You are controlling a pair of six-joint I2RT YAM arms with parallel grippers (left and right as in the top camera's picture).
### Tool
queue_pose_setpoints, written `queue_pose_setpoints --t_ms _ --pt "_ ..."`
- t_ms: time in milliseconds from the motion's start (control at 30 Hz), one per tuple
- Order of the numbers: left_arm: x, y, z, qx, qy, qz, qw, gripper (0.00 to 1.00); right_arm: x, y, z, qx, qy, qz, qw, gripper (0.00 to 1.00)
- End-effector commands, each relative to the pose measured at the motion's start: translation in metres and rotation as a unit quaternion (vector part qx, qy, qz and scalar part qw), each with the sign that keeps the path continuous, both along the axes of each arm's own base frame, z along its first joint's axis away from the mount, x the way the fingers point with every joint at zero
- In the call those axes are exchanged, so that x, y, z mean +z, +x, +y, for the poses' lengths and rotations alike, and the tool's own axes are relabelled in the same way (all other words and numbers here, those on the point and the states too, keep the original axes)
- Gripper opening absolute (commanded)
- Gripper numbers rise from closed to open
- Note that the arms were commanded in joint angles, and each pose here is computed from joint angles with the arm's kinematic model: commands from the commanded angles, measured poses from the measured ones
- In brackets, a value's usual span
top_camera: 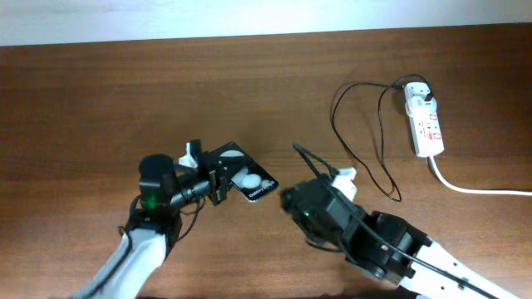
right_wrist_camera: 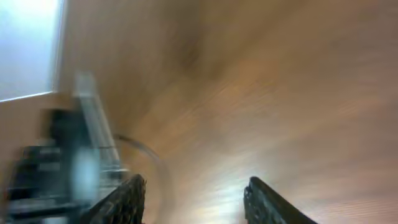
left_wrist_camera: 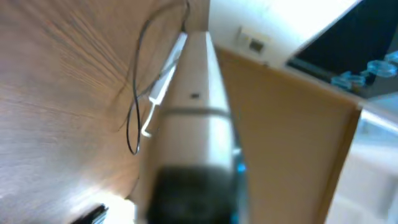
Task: Plug charger to phone and switch on socket
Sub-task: 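Release the right gripper and hold the phone upright with left gripper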
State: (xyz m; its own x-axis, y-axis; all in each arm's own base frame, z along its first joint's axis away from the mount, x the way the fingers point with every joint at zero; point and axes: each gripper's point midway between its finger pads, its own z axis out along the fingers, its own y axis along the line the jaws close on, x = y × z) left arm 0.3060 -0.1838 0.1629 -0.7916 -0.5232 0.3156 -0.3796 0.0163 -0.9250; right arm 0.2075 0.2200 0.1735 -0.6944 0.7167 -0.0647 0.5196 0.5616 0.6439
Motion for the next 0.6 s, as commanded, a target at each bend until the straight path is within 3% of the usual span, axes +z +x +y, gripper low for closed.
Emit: queue_pose_setpoints --t_ms 0,167,233,367,567 --pt "0.011 0.008 -0.021 -0.112 -0.043 0.000 0.993 0.00 -0.010 -0.009 -0.040 -0.010 -0.081 -0.016 0.997 0.55" --pt "0.020 0.012 -0.043 -0.248 -0.086 0.009 0.965 0.00 -0.005 -0.030 -0.093 -0.036 -0.145 -0.018 0.989 0.58" --pt "0.025 0.004 -0.045 -0.273 -0.095 0.015 0.957 0.00 -0.006 -0.040 -0.113 -0.042 -0.172 -0.014 0.984 0.67" --pt "0.031 -0.017 -0.045 -0.326 -0.115 0.052 0.937 0.00 -0.013 -0.062 -0.140 -0.036 -0.214 0.016 0.976 0.76" --pt "0.032 -0.020 -0.044 -0.327 -0.123 0.093 0.933 0.00 -0.019 -0.072 -0.148 -0.028 -0.234 0.042 0.971 0.83"
